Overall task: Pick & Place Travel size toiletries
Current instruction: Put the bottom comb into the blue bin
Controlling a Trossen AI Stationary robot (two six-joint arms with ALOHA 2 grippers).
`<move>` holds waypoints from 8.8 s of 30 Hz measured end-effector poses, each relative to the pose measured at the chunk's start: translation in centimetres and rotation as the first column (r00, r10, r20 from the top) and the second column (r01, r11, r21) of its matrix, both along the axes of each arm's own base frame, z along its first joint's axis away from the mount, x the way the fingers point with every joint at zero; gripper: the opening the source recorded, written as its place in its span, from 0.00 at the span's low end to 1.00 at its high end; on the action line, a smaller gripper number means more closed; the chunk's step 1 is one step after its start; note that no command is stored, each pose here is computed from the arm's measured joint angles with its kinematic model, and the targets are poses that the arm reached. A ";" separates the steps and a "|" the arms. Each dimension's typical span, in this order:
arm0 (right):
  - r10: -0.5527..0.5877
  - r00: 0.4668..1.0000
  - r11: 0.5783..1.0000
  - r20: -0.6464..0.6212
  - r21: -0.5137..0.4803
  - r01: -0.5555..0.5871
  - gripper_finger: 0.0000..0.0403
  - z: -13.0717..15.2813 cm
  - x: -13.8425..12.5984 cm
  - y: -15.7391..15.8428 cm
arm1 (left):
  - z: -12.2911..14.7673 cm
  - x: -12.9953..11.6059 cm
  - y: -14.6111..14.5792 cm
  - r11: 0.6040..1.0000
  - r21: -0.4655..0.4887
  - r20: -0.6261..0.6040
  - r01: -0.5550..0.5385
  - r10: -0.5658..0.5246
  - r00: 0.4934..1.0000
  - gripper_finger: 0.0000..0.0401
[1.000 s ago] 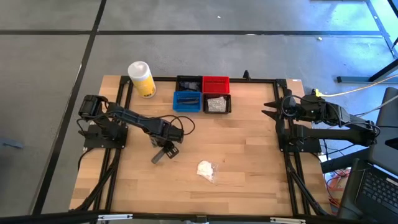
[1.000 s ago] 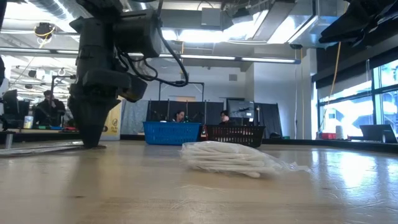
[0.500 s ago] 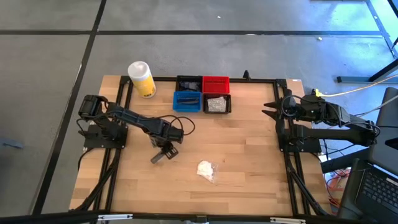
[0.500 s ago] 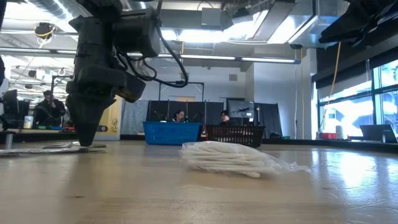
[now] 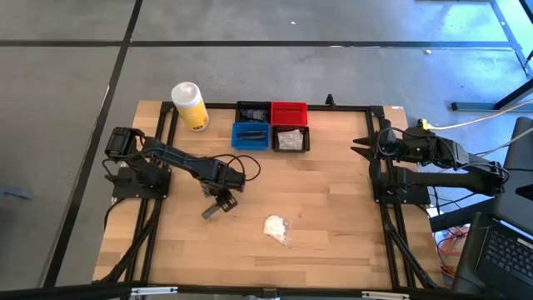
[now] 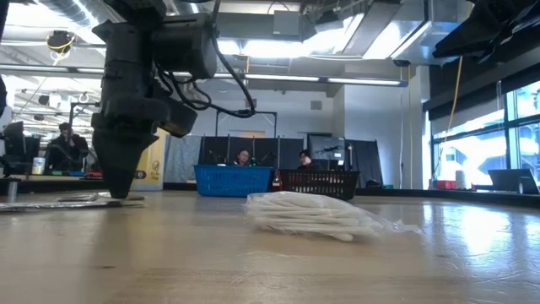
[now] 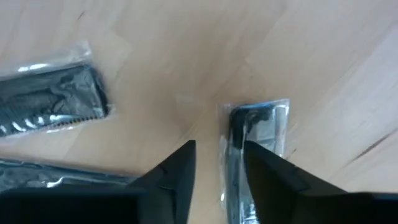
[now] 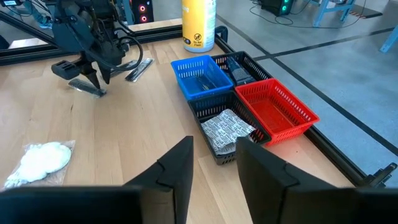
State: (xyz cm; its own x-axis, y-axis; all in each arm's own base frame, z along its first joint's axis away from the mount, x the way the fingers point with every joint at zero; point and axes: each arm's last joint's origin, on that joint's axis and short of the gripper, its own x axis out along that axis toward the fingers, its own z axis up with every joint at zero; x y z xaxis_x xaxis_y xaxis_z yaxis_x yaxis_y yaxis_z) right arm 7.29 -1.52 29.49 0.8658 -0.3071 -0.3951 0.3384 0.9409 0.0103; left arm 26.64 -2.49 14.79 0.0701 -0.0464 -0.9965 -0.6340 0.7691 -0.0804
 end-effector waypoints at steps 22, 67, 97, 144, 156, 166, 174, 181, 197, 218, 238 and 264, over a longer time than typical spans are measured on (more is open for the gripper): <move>0.000 1.000 1.000 0.000 0.000 0.000 0.24 0.0 0.0 0.0 | -0.4 0.8 -0.5 0.995 -0.013 0.121 -0.095 0.096 0.988 0.47; 0.000 1.000 1.000 0.000 0.000 0.000 0.40 0.0 0.0 0.0 | -0.5 1.1 -1.0 1.000 0.003 -0.047 0.001 -0.001 0.999 0.19; -0.001 1.000 1.000 0.000 0.000 0.001 0.28 0.0 0.0 0.0 | 0.8 1.6 -1.0 0.997 0.019 -0.054 0.074 -0.072 0.996 0.00; 0.000 1.000 1.000 0.000 0.000 0.000 0.37 0.0 0.0 0.0 | 10.9 3.6 13.2 0.964 0.266 0.501 -0.017 -0.123 0.857 0.00; -0.001 1.000 1.000 0.000 0.000 0.001 0.40 0.0 0.0 0.0 | 12.9 3.8 14.7 0.887 0.462 0.453 0.002 -0.238 0.859 0.01; 0.000 1.000 1.000 0.000 0.000 0.000 0.39 0.0 0.0 0.0 | 13.3 3.4 16.4 0.806 0.591 0.400 -0.034 -0.256 0.880 0.00; 0.000 1.000 1.000 0.000 0.000 0.000 0.35 0.0 0.0 0.0 | 12.9 2.6 17.5 0.791 0.612 0.322 0.009 -0.260 0.910 0.00; 0.000 1.000 1.000 0.000 0.000 0.000 0.32 0.0 0.0 0.0 | 12.2 1.7 17.5 0.789 0.609 0.193 0.083 -0.248 0.949 0.01; -0.001 1.000 1.000 0.000 0.000 0.001 0.27 0.0 0.0 0.0 | 8.0 3.3 18.2 0.776 0.553 0.006 0.305 -0.369 0.929 0.00; -0.001 1.000 1.000 0.000 0.000 0.001 0.29 0.0 0.0 0.0 | 8.1 2.5 17.5 0.745 0.529 -0.138 0.406 -0.397 0.908 0.09; 0.000 1.000 1.000 0.000 0.000 0.000 0.37 0.0 0.0 0.0 | 10.4 2.1 12.2 0.743 0.500 -0.100 0.445 -0.461 0.882 0.43; -0.001 1.000 1.000 0.000 0.000 0.001 0.44 0.0 0.0 0.0 | 5.9 3.2 9.1 0.683 0.528 -0.187 0.504 -0.486 0.854 0.32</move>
